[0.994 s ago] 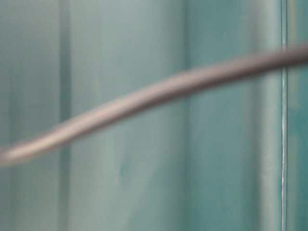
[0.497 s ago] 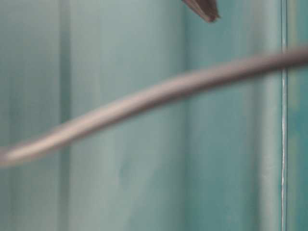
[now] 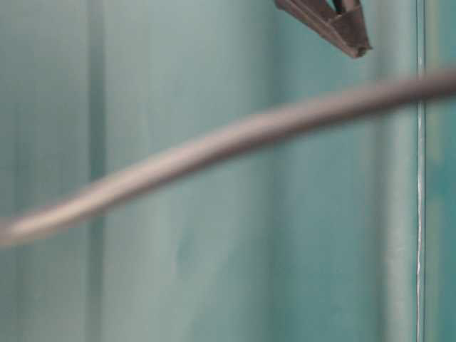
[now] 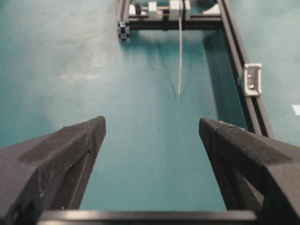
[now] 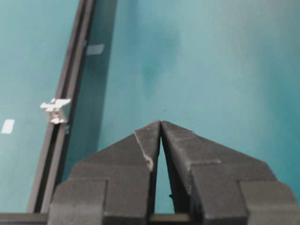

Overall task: Insert the wire through the hole in the metal fitting marked with a red label.
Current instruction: 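Move the right gripper down over the grey wire near the fixture, then lower the open right gripper around the grey wire's free end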

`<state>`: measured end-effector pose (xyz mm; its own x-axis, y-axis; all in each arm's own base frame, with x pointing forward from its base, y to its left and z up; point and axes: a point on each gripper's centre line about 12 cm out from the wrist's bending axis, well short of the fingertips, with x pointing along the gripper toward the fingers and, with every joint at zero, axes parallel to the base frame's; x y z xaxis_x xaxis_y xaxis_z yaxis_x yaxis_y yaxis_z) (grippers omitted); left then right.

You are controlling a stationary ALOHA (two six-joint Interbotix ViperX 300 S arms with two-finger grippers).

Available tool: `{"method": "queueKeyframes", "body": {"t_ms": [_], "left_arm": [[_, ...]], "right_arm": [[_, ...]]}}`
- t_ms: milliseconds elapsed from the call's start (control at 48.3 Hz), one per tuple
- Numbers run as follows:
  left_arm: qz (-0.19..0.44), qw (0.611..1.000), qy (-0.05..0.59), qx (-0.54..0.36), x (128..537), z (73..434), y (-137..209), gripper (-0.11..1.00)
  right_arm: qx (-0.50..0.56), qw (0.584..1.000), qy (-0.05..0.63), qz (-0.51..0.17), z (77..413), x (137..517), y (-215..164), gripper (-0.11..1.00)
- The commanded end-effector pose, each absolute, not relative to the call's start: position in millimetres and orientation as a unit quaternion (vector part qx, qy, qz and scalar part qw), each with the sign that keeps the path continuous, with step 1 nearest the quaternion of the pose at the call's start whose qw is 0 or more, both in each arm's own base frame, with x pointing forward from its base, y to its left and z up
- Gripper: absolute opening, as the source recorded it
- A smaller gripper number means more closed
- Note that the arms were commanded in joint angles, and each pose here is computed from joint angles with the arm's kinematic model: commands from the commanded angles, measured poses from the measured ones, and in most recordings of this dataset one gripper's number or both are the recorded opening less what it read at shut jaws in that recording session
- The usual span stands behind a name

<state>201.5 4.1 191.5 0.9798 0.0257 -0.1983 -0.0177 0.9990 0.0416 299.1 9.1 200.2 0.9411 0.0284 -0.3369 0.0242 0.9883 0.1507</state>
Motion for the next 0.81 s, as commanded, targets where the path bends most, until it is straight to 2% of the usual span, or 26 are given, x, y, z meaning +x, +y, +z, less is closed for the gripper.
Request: {"method": "queueKeyframes", "body": {"t_ms": [0, 311, 373, 497, 580, 787], "left_arm": [[0.013, 0.996, 0.091, 0.018, 202, 193, 5, 0.69], [0.014, 0.996, 0.091, 0.016, 205, 197, 5, 0.69], [0.014, 0.996, 0.092, 0.016, 205, 197, 5, 0.69], [0.014, 0.996, 0.091, 0.015, 206, 198, 5, 0.69], [0.014, 0.996, 0.091, 0.015, 208, 199, 5, 0.69], [0.015, 0.990, 0.137, 0.003, 227, 186, 5, 0.70]], "right_arm": [[0.077, 0.985, 0.157, 0.013, 206, 306, 16, 0.22], [0.108, 0.977, 0.185, 0.016, 190, 317, 24, 0.28], [0.112, 0.975, 0.189, 0.015, 187, 319, 24, 0.33], [0.114, 0.974, 0.195, 0.013, 184, 322, 24, 0.57], [0.114, 0.974, 0.197, 0.011, 182, 322, 24, 0.69], [0.135, 0.968, 0.213, -0.009, 172, 320, 18, 0.71]]}}
